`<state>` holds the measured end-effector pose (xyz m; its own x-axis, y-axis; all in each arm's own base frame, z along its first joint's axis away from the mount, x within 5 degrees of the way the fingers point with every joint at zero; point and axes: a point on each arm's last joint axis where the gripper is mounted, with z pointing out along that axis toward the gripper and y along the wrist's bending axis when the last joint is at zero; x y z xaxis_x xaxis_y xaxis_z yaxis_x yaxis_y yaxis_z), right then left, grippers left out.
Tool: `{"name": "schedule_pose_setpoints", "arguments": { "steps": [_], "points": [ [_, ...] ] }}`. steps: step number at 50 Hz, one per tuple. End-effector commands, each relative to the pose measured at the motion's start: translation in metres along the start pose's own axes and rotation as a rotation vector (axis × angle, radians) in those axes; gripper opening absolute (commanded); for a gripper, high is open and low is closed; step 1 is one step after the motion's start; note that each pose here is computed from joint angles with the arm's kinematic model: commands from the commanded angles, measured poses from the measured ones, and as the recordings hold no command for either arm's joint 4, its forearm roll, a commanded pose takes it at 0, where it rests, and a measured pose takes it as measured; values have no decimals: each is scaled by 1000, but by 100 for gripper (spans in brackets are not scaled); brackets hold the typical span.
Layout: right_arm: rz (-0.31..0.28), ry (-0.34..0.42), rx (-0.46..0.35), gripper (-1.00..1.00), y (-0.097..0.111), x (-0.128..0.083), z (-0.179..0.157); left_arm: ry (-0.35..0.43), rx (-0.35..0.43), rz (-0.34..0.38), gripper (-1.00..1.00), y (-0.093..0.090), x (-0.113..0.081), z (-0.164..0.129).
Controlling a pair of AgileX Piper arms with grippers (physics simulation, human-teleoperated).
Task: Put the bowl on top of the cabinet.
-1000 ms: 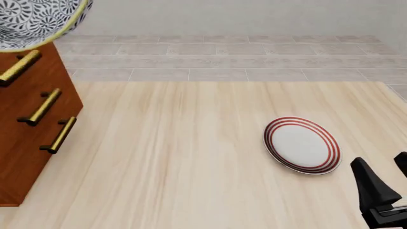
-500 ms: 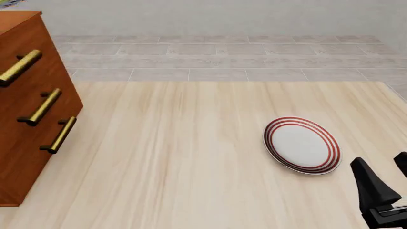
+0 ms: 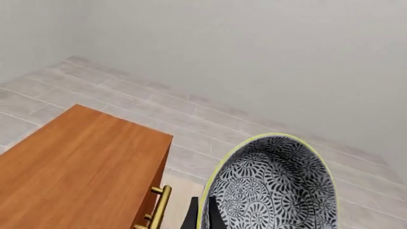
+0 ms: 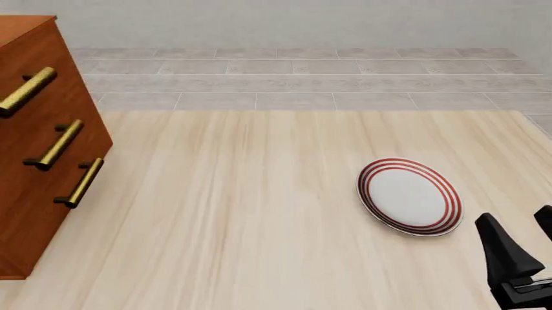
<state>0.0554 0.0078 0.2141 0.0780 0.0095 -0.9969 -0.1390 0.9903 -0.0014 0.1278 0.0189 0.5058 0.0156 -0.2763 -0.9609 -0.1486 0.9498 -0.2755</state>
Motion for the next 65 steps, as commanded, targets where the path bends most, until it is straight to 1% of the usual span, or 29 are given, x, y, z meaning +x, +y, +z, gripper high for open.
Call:
{"name": "schedule_pose_setpoints", "arguments": {
  "steps": [1, 10, 12, 19, 24, 30, 31, 33, 37, 38, 40, 43, 45, 49, 54, 58, 60, 62, 65],
  "points": [
    [-1, -4, 0, 100, 0, 0, 0, -8, -67, 0, -100, 9, -1, 8],
    [-1, -4, 0, 100, 0, 0, 0, -14, -139, -20, -100, 24, 7, 21],
    [-1, -4, 0, 100, 0, 0, 0, -12, -141, -19, -100, 24, 8, 23],
    [-1, -4, 0, 100, 0, 0, 0, -20, -195, -36, -100, 38, 16, 34],
    [-1, -4, 0, 100, 0, 0, 0, -40, -232, -57, -100, 46, 13, 40],
    [-1, -4, 0, 100, 0, 0, 0, -46, -270, -70, -100, 56, 18, 48],
    [-1, -3, 0, 100, 0, 0, 0, -47, -279, -62, -100, 58, 14, 50],
    [-1, -4, 0, 100, 0, 0, 0, -51, -296, -69, -100, 63, 18, 53],
    [-1, -4, 0, 100, 0, 0, 0, -55, -324, -72, -100, 72, 21, 60],
    [-1, -4, 0, 100, 0, 0, 0, -65, -336, -85, -100, 76, 21, 62],
    [-1, -4, 0, 100, 0, 0, 0, -59, -349, -79, -100, 80, 22, 66],
    [0, -3, 0, 100, 0, 0, 0, -59, -362, -80, -100, 85, 25, 69],
    [-1, -4, 0, 100, 0, 0, 0, -77, -373, -93, -100, 89, 24, 70],
    [-1, -3, 0, 100, 0, 0, 0, -73, -387, -90, -100, 94, 26, 74],
    [-1, -3, 0, 100, 0, 0, 0, -87, -404, -102, -100, 101, 25, 78],
    [-1, -4, 0, 100, 0, 0, 0, -82, -423, -105, -100, 109, 28, 84],
    [-1, -3, 0, 100, 0, 0, 0, -88, -431, -106, -100, 111, 24, 86],
    [-1, -3, 0, 100, 0, 0, 0, -87, -437, -106, -100, 115, 28, 88],
    [-1, -4, 0, 100, 0, 0, 0, -85, -444, -105, -100, 118, 28, 91]
  ]
}}
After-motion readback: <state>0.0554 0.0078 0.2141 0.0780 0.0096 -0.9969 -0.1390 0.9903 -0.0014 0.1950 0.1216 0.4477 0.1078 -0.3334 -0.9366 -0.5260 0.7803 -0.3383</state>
